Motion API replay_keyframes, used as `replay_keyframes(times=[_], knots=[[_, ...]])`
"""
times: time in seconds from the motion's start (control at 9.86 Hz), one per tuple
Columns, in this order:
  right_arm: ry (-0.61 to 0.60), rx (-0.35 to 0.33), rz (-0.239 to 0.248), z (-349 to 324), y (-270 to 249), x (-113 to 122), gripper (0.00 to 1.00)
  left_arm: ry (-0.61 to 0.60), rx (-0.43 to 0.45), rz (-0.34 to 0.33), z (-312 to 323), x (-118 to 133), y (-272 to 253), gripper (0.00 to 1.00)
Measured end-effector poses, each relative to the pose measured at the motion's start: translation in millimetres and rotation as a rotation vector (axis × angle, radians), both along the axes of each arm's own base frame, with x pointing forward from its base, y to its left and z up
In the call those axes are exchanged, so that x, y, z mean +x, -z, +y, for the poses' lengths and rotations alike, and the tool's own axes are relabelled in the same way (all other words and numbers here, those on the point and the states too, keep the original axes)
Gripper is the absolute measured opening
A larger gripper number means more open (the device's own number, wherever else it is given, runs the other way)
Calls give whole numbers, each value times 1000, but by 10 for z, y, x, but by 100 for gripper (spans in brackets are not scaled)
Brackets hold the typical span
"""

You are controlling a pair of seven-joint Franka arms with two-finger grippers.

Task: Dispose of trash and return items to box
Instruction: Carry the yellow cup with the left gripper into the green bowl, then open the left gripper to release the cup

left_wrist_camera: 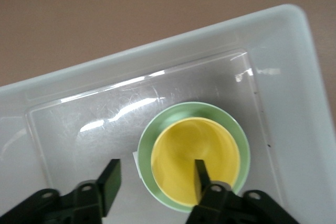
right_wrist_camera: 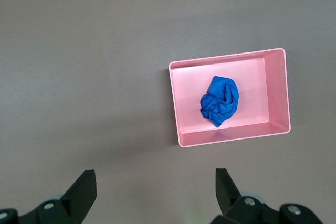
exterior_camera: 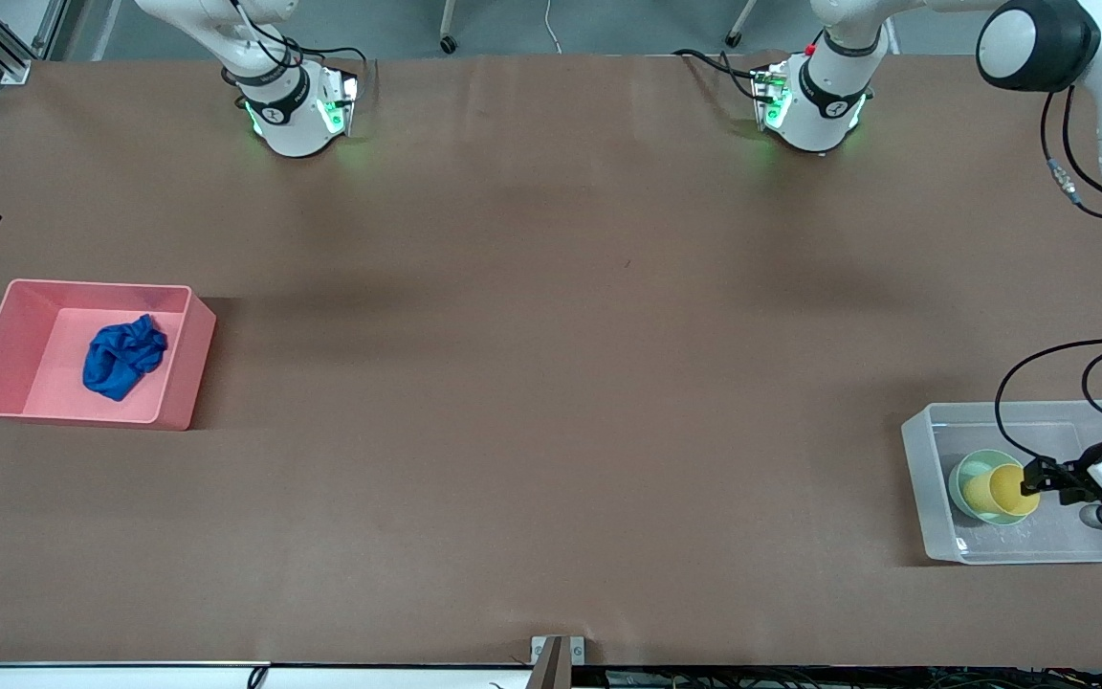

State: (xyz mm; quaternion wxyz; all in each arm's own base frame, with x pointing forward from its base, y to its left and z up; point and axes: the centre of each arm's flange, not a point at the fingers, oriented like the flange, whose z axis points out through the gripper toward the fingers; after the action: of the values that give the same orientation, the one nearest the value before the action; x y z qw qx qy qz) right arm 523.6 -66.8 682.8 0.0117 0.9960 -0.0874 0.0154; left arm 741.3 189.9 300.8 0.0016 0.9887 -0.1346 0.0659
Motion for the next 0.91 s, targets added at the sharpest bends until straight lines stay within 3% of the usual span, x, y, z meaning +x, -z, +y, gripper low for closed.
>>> replay_keyframes(times=[0.2, 0.61, 0.91], knots=[[0, 0, 1, 0, 1, 0, 100, 6, -7, 17, -222, -21, -437, 99], [0, 0, 1, 0, 2, 2, 100, -12, -23, 73, -829, -132, -1147, 100], [0, 0, 2, -3, 1, 1, 100, -48, -54, 143, -1259, -386, -1757, 100]])
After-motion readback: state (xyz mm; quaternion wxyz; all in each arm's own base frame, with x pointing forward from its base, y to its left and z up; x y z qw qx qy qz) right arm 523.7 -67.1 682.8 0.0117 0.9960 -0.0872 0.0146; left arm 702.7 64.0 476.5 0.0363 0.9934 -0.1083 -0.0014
